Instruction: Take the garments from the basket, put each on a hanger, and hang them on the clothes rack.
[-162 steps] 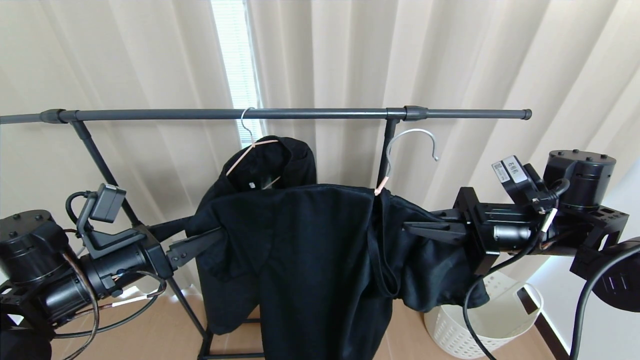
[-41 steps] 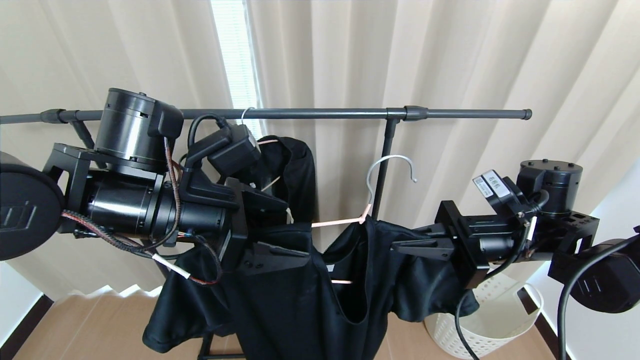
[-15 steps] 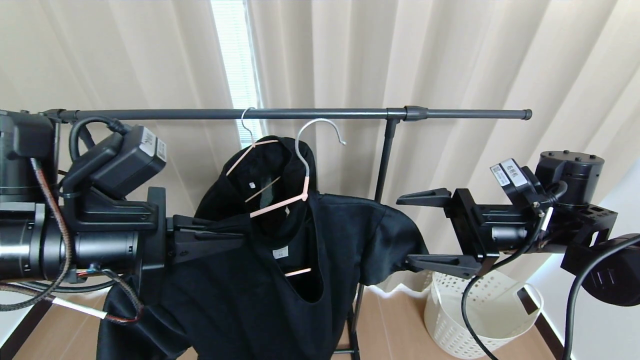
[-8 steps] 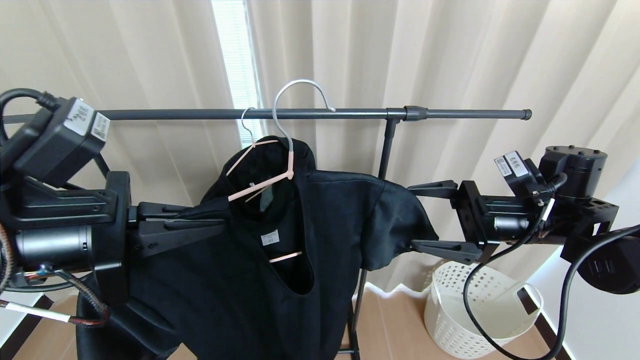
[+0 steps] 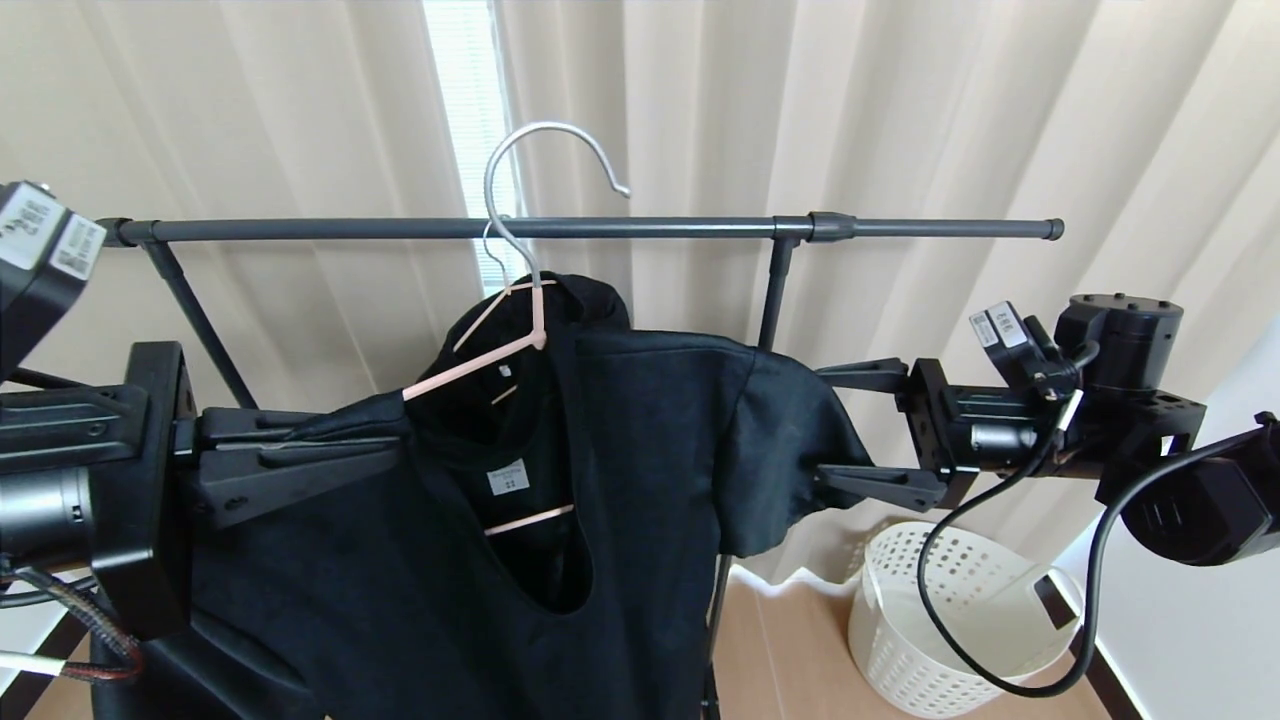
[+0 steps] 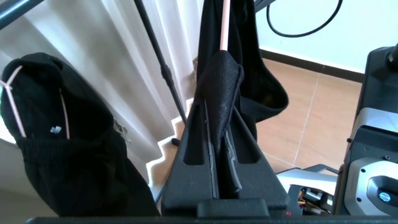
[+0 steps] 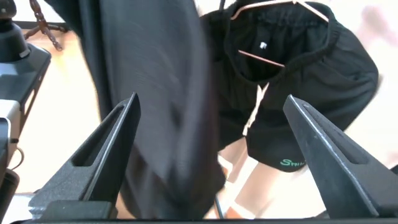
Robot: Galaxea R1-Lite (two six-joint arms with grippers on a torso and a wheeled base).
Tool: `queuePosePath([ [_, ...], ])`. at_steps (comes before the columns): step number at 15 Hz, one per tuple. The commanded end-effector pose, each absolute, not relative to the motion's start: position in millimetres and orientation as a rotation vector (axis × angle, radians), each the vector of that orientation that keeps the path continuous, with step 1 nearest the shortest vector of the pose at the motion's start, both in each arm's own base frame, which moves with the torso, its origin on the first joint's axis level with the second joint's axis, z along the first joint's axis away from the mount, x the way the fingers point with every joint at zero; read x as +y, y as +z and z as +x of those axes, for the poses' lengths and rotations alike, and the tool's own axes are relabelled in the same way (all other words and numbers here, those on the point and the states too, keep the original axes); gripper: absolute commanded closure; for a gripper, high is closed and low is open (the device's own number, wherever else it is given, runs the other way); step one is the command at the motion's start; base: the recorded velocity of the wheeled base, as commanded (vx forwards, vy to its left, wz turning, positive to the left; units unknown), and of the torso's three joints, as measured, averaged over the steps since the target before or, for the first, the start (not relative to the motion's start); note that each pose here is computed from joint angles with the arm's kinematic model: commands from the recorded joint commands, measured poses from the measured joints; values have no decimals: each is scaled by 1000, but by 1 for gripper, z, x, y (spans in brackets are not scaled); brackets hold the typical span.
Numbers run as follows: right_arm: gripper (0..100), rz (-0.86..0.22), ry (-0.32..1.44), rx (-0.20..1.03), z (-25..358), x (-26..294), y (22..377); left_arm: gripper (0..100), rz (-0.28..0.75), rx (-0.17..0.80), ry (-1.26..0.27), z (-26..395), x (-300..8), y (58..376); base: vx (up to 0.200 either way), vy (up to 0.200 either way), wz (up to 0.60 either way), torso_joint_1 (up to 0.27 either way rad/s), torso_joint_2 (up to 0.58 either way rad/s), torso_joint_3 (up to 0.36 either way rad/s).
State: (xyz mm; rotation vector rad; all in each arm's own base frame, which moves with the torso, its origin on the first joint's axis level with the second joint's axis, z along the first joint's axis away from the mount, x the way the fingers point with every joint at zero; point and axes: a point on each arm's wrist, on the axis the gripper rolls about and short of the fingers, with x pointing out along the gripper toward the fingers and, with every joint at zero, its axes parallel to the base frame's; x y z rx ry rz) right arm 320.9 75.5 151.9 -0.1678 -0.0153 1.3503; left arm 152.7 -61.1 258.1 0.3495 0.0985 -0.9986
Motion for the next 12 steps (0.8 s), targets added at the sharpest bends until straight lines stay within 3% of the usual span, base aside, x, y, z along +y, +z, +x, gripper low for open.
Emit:
queuePosePath([
  [1, 0, -160, 1347, -2, 326, 75, 147, 100, 351, 89, -982, 150, -58, 260, 0, 0, 0, 0, 0, 0],
  [5, 0, -162, 1343, -3, 328, 74, 146, 100, 348, 100, -972, 148, -55, 255, 0, 0, 0, 0, 0, 0],
  [6, 100, -159, 1343, -1, 328, 74, 146, 100, 347, 102, -972, 148, -55, 255, 0, 0, 0, 0, 0, 0],
  [12, 100, -176, 1294, -27, 335, 59, 154, 100, 345, 103, -966, 146, -53, 254, 0, 0, 0, 0, 0, 0],
])
